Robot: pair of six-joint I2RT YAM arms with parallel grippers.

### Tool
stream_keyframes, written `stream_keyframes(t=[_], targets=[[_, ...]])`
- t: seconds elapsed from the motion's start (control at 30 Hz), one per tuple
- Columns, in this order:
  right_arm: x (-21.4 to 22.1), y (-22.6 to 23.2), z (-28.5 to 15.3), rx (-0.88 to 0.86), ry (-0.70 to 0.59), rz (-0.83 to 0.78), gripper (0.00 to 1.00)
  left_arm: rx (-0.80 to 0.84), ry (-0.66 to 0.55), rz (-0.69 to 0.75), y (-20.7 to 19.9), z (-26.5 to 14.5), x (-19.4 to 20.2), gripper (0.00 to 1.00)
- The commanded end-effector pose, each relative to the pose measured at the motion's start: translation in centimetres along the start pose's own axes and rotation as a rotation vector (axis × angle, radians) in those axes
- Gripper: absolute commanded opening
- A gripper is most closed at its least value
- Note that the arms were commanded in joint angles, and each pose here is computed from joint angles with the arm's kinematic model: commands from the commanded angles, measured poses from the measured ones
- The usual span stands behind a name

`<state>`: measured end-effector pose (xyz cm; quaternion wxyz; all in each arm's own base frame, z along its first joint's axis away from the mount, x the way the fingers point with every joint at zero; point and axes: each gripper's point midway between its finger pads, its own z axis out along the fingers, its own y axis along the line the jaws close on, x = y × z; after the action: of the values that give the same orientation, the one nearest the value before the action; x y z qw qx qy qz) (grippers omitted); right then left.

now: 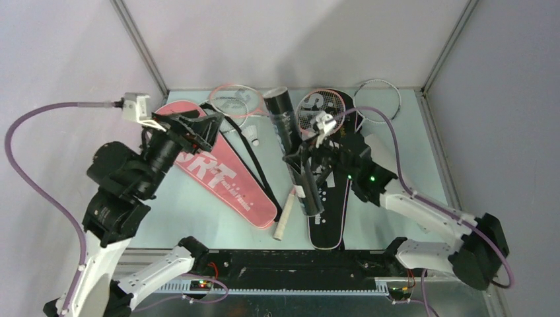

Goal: Pack up the badminton gear
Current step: Place the shuttle tube at the center of the board.

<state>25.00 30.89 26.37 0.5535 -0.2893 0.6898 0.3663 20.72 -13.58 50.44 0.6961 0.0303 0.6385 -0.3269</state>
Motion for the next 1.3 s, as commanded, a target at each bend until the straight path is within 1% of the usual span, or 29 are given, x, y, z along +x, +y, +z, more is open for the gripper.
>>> stream_keyframes(t=[0.0, 0.03, 0.07, 0.1, 0.13, 0.17, 0.23, 0.3, 0.4, 0.5, 0.6, 0.67, 0.7, 0.77, 0.83, 0.87, 0.9, 0.93, 0.97, 1.0, 1.03, 1.07, 1.1, 1.13, 1.17, 1.2, 1.23, 1.27], targets=[[-5.9, 1.2, 2.6, -0.036, -0.088, 0.17, 0.3, -0.224, 0.171, 0.117, 5.8, 0.1, 6.5, 0.85], [-5.3, 1.4, 3.4, -0.053, -0.057, 0.199, 0.3, -0.22, 0.208, 0.113, 6.0, 0.2, 7.9, 0.86], [-6.0, 1.7, 3.7, -0.066, -0.055, 0.214, 0.3, -0.188, 0.237, 0.088, 5.5, 0.2, 8.9, 0.89], [-5.4, 2.2, 4.3, -0.088, -0.029, 0.246, 0.3, -0.173, 0.262, 0.066, 5.4, 0.2, 10.1, 0.91], [-6.1, 2.6, 4.6, -0.108, -0.038, 0.257, 0.3, -0.13, 0.269, 0.049, 4.6, 0.3, 10.4, 0.94], [-5.8, 3.6, 4.9, -0.151, -0.023, 0.272, 0.3, -0.119, 0.279, 0.024, 4.5, 0.3, 11.1, 0.95], [-6.1, 5.4, 5.2, -0.219, -0.033, 0.247, 0.31, -0.1, 0.283, -0.016, 4.0, 0.6, 11.4, 0.99], [-6.4, 6.8, 5.2, -0.251, -0.046, 0.21, 0.32, -0.105, 0.299, -0.067, 4.0, 1.2, 11.8, 0.99], [-6.3, 8.5, 5.0, -0.291, -0.048, 0.17, 0.34, -0.034, 0.341, -0.173, 3.1, 2.2, 12.8, 1.0], [-6.2, 9.2, 4.7, -0.308, -0.043, 0.163, 0.35, 0.058, 0.331, -0.279, 1.8, 3.5, 13.3, 1.0], [-6.1, 9.4, 4.6, -0.314, -0.037, 0.159, 0.36, 0.087, 0.366, -0.331, 1.5, 4.2, 14.6, 0.99], [-5.9, 9.3, 4.6, -0.309, -0.031, 0.161, 0.37, 0.096, 0.378, -0.368, 1.4, 4.6, 15.3, 0.95], [-5.7, 9.3, 4.6, -0.304, -0.022, 0.163, 0.37, 0.095, 0.38, -0.389, 1.4, 4.7, 15.6, 0.89], [-5.4, 9.0, 4.6, -0.29, -0.009, 0.166, 0.39, 0.055, 0.383, -0.414, 2.1, 5.0, 16.1, 0.81], [-5.2, 8.9, 4.5, -0.282, 0.0, 0.163, 0.47, -0.014, 0.39, -0.437, 3.4, 5.1, 16.6, 0.74], [-5.1, 8.8, 4.5, -0.279, 0.002, 0.163, 0.49, -0.043, 0.394, -0.455, 4.0, 5.2, 16.9, 0.72], [-4.9, 8.7, 4.4, -0.277, 0.009, 0.164, 0.51, -0.074, 0.401, -0.465, 4.6, 5.1, 17.2, 0.62], [-4.9, 8.7, 4.2, -0.275, 0.006, 0.163, 0.56, -0.118, 0.397, -0.487, 5.9, 5.3, 17.2, 0.54], [-4.6, 8.6, 4.1, -0.27, 0.013, 0.166, 0.64, -0.165, 0.393, -0.501, 7.4, 5.2, 17.2, 0.51], [-4.8, 8.5, 3.9, -0.262, 0.008, 0.169, 0.68, -0.199, 0.405, -0.522, 8.3, 5.1, 17.7, 0.48], [-4.4, 8.1, 3.8, -0.249, 0.016, 0.173, 0.75, -0.237, 0.394, -0.535, 9.8, 5.0, 17.4, 0.47], [-4.6, 8.0, 3.4, -0.24, 0.008, 0.175, 0.79, -0.272, 0.406, -0.539, 10.9, 4.8, 17.8, 0.45], [-4.4, 7.7, 3.0, -0.23, 0.008, 0.18, 0.83, -0.322, 0.389, -0.539, 12.7, 4.5, 17.4, 0.45], [-4.3, 7.5, 2.8, -0.225, 0.009, 0.183, 0.85, -0.379, 0.403, -0.518, 14.0, 3.8, 17.7, 0.44], [-3.9, 7.1, 2.4, -0.215, 0.013, 0.191, 0.87, -0.443, 0.387, -0.51, 15.9, 3.3, 17.3, 0.44], [-3.3, 6.8, 2.2, -0.207, 0.023, 0.196, 0.88, -0.501, 0.405, -0.488, 17.2, 2.3, 17.6, 0.44], [-3.6, 6.5, 1.7, -0.198, 0.013, 0.2, 0.9, -0.566, 0.394, -0.487, 19.1, 1.6, 17.4, 0.43], [-2.9, 6.1, 1.5, -0.188, 0.025, 0.206, 0.9, -0.624, 0.416, -0.482, 20.3, 0.5, 17.9, 0.43]])
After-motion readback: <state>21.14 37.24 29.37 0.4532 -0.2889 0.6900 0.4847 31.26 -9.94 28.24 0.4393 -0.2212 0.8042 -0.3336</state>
